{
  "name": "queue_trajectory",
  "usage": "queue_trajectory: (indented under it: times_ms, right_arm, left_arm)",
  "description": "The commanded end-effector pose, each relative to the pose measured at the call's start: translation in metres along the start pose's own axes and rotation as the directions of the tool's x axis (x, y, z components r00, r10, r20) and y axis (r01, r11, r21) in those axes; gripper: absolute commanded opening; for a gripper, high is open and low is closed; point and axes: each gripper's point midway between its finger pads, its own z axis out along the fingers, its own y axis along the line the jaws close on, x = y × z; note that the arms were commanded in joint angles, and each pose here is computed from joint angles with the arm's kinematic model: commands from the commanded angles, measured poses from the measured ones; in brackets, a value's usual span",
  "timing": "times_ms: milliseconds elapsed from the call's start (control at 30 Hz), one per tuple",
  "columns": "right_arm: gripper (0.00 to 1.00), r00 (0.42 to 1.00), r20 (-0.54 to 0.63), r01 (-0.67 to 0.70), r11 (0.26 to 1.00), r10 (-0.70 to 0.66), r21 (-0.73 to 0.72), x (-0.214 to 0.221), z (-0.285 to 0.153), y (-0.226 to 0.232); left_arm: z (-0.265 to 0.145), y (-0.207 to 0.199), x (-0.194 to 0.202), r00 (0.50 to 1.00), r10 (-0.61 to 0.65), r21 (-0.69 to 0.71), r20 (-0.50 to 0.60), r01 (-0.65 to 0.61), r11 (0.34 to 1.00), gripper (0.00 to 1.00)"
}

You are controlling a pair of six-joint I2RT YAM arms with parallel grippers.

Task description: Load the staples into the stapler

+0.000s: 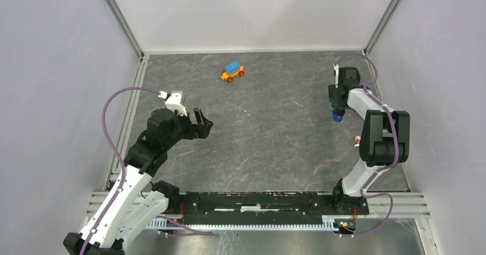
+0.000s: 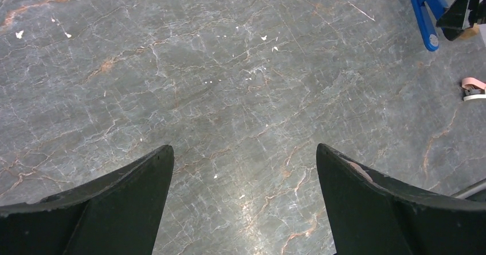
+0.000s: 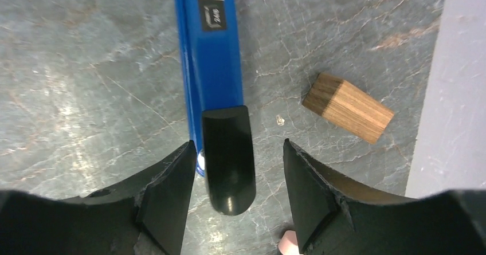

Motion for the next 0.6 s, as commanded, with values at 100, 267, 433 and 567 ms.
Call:
queue_trajectory:
  times_ms: [100, 267, 433, 567]
  right_arm:
    - [0.52, 1.000, -0.026, 0.014, 0.996, -0.016, -0.086, 0.001, 0.005, 0.002]
    - [0.25, 0.999, -0.035, -0.001, 0.996, -0.003, -0.095, 0.001, 0.002, 0.004]
    - [0.04, 0.999, 0.039, -0.016, 0.986, 0.023, -0.165, -0.014, -0.025, 0.028]
    - [0.00, 0.988, 0.149, 0.003, 0.954, 0.044, -0.299, -0.029, -0.069, 0.073]
  left_arm:
    - [-0.002, -0.004, -0.010, 0.998, 0.051, 0.021, 0.043, -0.052, 0.998, 1.00]
    - [-0.004, -0.003, -0.007, 0.998, 0.050, 0.012, 0.028, -0.050, 0.999, 0.99]
    - [-0.007, -0.010, -0.008, 1.000, 0.004, 0.035, 0.014, -0.004, 0.999, 0.95]
    - [-0.012, -0.028, -0.011, 0.999, -0.039, 0.111, -0.019, 0.040, 0.993, 0.91]
